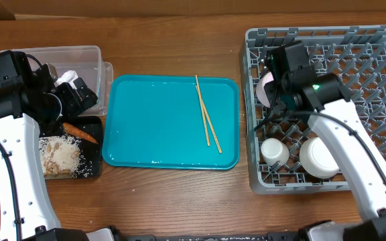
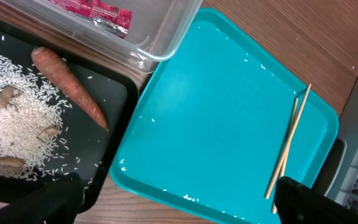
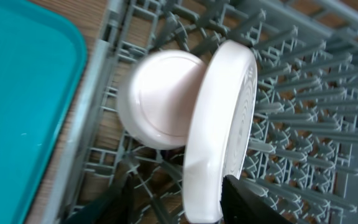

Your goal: Sort waste into correct bins and load items into the dishwasher

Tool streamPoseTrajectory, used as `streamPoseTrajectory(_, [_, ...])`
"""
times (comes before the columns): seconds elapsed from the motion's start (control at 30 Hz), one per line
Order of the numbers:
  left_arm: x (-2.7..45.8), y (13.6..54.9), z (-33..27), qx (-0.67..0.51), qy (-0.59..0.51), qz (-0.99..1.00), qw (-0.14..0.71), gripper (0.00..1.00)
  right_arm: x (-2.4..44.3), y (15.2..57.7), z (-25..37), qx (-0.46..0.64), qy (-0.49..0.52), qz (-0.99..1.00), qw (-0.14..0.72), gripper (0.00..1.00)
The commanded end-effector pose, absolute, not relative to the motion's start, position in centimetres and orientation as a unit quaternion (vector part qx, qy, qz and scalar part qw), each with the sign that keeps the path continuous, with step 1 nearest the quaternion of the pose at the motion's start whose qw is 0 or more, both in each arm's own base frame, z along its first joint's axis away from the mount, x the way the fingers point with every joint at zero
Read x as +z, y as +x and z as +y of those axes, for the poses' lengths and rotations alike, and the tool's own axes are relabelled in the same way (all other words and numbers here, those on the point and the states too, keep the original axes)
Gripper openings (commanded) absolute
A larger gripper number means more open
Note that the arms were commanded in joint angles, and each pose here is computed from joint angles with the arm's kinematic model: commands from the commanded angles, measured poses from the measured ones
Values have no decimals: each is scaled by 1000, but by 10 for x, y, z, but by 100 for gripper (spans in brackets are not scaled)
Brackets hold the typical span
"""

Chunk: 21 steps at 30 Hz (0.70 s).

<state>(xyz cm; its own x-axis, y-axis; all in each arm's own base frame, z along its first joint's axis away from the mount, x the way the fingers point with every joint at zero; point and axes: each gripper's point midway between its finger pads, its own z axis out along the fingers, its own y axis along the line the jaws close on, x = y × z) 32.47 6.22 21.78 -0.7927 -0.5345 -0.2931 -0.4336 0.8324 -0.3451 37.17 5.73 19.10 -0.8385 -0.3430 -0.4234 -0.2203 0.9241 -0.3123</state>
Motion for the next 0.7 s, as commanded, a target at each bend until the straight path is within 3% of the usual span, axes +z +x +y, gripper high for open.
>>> streamPoseTrajectory(0.0, [223,326,65,-127,-256,937,202,100,181,376,38,-133,-107,958,230,47])
streamPoseTrajectory(0.3, [223,326,65,-127,-256,937,202,100,184,380,-11,-171,-33,958,228,46])
streamPoseTrajectory(0.67, [223,326,65,-127,-256,937,202,100,173,378,55,24,-76,971,223,50])
